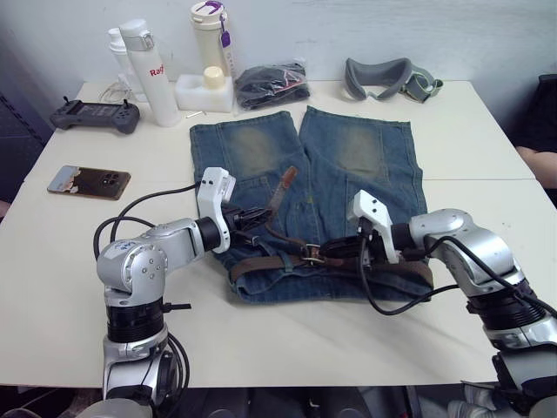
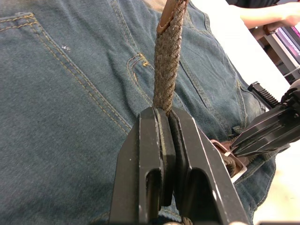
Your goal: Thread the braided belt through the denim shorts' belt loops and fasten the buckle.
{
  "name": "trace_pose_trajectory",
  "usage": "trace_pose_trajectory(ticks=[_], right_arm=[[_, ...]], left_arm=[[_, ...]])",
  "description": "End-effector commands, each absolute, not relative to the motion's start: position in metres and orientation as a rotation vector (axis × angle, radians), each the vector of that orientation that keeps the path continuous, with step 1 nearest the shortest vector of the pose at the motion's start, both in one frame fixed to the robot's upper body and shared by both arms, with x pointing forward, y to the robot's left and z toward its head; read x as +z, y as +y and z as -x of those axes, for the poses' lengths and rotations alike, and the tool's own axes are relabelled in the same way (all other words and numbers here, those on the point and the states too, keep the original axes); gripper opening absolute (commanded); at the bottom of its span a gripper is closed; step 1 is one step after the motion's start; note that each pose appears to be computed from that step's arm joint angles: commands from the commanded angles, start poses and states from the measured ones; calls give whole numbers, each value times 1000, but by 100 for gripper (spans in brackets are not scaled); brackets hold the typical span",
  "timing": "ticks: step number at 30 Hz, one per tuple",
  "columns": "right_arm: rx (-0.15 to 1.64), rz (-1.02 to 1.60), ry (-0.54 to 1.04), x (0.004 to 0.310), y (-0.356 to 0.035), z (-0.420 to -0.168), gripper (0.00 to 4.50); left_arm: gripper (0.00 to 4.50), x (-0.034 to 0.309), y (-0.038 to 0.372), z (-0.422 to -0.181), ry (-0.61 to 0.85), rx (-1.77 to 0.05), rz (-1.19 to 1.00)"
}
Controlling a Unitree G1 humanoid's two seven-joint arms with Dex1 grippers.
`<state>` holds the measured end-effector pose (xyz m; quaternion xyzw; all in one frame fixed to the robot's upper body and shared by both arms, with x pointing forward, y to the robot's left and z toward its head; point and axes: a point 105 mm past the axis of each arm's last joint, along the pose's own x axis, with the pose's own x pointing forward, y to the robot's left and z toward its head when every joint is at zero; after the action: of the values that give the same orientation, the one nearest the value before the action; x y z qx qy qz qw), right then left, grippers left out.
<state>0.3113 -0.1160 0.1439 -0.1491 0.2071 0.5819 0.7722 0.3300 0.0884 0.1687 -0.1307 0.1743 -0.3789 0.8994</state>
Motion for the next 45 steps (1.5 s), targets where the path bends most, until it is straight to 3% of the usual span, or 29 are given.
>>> trace_pose_trajectory(ticks=[1, 21, 34, 42, 45], right_arm=[[1272, 324, 424, 151, -116, -308, 3], [1312, 255, 373, 148, -92, -310, 3], [1309, 232, 485, 114, -89, -313, 3], [1328, 113, 406, 155, -90, -319, 3], [1329, 113, 409, 158, -90, -319, 3]], left_arm=[[0, 177, 86, -328, 312, -804, 255], [0, 173, 96, -334, 320, -753, 239], [0, 172, 91, -332, 311, -773, 224], [0, 164, 94, -332, 331, -758, 191], [0, 162, 96, -333, 334, -749, 184]])
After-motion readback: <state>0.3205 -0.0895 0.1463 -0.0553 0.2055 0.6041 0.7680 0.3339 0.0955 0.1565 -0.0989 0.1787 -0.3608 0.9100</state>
